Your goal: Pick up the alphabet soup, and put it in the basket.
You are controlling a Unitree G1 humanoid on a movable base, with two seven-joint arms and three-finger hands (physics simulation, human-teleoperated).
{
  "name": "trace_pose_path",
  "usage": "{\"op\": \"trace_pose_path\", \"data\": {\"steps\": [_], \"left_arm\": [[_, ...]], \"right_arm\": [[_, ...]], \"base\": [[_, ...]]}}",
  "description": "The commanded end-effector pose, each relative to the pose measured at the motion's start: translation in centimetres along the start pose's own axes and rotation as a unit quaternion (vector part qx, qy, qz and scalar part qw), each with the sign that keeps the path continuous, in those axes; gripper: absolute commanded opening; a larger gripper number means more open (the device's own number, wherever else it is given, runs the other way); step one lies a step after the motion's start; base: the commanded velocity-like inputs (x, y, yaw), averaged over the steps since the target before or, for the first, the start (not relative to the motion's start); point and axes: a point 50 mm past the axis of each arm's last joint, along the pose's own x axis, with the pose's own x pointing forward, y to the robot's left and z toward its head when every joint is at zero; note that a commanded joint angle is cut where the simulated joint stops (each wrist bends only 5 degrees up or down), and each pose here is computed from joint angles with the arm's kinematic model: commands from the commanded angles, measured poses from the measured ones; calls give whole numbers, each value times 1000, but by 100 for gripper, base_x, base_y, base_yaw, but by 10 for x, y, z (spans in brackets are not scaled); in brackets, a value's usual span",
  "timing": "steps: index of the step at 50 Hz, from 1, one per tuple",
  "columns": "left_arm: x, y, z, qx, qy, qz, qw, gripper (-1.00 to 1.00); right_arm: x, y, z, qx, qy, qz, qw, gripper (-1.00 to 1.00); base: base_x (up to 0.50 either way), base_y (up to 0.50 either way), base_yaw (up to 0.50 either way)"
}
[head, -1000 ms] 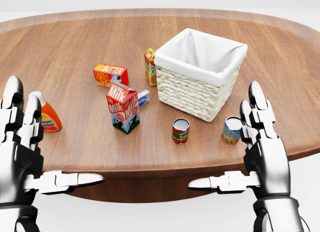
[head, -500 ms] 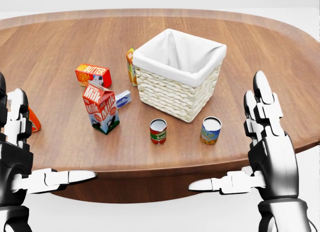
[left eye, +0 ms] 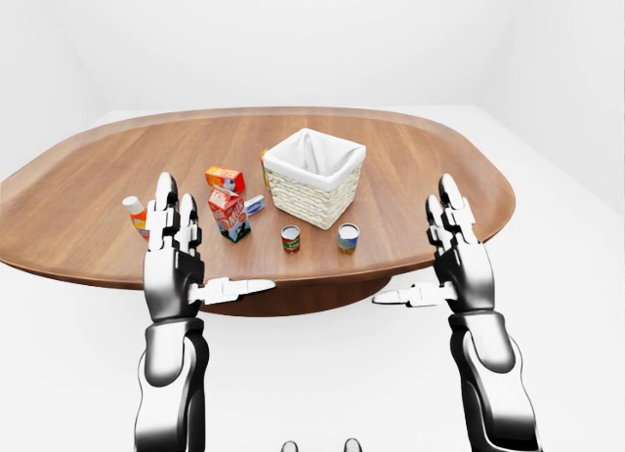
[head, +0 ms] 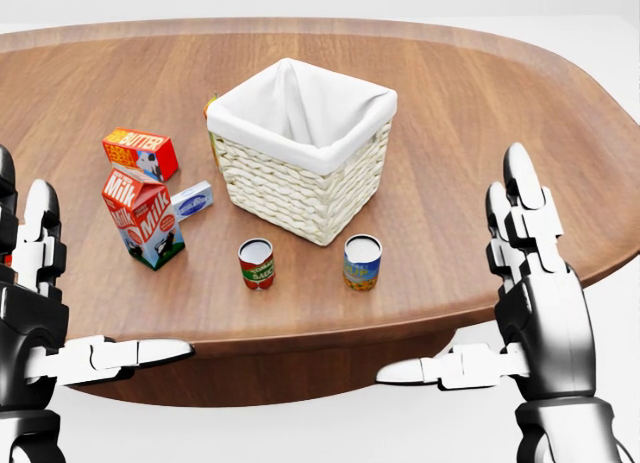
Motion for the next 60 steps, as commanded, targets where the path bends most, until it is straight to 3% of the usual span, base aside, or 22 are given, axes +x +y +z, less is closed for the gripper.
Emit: {"op": "trace_pose_path", "data": {"steps": [1,19,60], "left_arm": [[0,0,2,0,-3,1,1000,100],[0,0,2,-1,-3,1,1000,100],[-1,0,0,0,1,0,1000,100]], "right_arm": [[0,2,-2,0,4,4,1000,100],[1,3,-4,-5,9,7,1000,100],[0,5,-6,-4,14,11,1000,100]], "base": [[0,0,0],[1,0,0],[28,-9,0]]}}
